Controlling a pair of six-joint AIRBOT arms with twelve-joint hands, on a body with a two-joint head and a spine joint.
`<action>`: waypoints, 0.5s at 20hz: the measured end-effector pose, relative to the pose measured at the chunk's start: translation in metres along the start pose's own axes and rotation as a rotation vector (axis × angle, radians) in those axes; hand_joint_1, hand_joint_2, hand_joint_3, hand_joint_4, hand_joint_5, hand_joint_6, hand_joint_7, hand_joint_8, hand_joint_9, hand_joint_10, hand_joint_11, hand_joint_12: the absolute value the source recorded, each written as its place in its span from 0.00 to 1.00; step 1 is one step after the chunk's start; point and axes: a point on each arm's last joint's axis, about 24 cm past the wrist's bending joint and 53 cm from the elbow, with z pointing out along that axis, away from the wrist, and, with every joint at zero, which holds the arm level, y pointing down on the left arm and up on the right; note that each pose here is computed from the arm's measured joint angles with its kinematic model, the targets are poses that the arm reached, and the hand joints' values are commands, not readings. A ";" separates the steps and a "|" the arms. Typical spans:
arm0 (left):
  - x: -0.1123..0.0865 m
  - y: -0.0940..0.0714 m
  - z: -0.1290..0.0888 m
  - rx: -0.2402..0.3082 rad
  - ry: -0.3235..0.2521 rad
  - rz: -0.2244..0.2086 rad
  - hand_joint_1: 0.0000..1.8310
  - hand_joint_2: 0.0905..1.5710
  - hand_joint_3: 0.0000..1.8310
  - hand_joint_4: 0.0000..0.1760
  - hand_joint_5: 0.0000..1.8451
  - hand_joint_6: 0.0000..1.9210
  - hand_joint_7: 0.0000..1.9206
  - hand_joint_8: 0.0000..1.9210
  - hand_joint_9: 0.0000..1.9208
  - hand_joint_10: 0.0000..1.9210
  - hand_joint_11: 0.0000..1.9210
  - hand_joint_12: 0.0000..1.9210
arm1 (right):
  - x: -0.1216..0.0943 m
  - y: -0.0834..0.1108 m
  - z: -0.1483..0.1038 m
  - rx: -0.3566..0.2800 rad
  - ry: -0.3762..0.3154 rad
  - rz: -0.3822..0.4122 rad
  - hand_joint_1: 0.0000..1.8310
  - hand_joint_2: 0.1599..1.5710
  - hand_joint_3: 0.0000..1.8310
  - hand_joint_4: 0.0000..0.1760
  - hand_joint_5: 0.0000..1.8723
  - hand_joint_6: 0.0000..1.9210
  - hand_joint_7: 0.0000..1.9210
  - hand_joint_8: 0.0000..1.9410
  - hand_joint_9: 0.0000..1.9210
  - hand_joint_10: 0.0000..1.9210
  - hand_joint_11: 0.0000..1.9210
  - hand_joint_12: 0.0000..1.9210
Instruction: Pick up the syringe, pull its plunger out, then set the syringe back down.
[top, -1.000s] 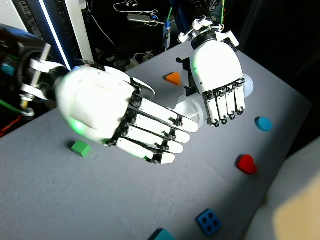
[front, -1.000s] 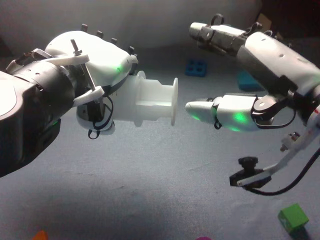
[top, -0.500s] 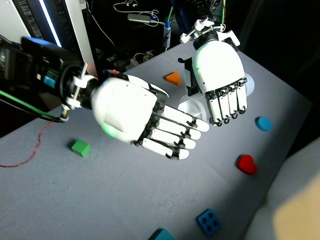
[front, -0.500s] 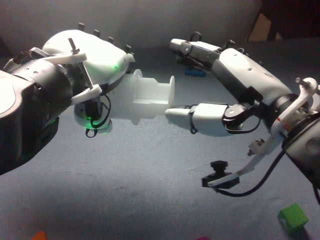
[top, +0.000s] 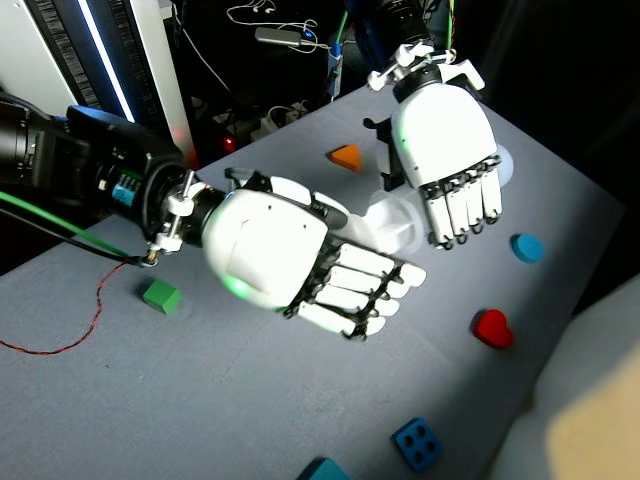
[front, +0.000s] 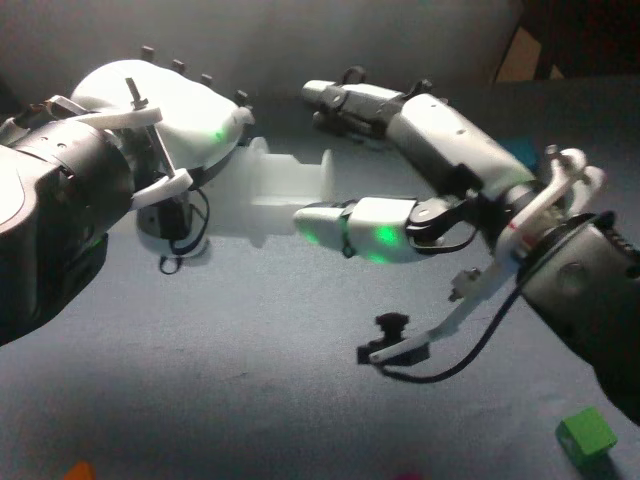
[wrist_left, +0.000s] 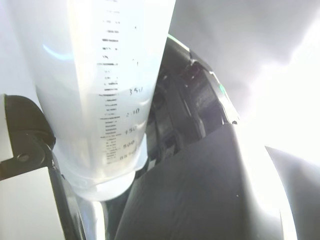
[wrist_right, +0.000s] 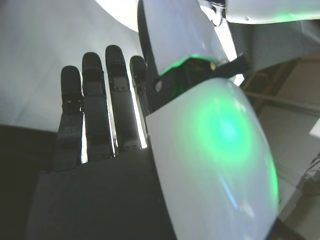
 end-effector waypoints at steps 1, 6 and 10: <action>0.001 -0.003 0.000 0.011 0.005 -0.001 0.71 0.79 0.00 0.00 0.32 0.76 0.38 0.70 0.36 0.85 0.28 0.81 | 0.005 0.000 0.000 0.002 0.013 0.001 0.66 0.58 0.00 0.00 0.20 0.01 0.25 0.00 0.21 0.01 0.00 0.42; 0.001 -0.004 0.000 0.014 0.006 -0.001 0.71 0.79 0.00 0.00 0.33 0.75 0.38 0.69 0.37 0.86 0.28 0.80 | 0.006 -0.001 -0.003 0.011 0.024 0.015 0.66 0.58 0.00 0.00 0.20 0.00 0.26 0.00 0.23 0.01 0.00 0.43; 0.001 -0.003 0.000 0.013 0.007 -0.001 0.80 0.77 0.00 0.00 0.33 0.73 0.38 0.68 0.39 0.79 0.30 0.90 | 0.008 -0.010 0.008 0.023 0.035 0.053 0.66 0.58 0.00 0.00 0.20 0.00 0.26 0.00 0.23 0.01 0.00 0.43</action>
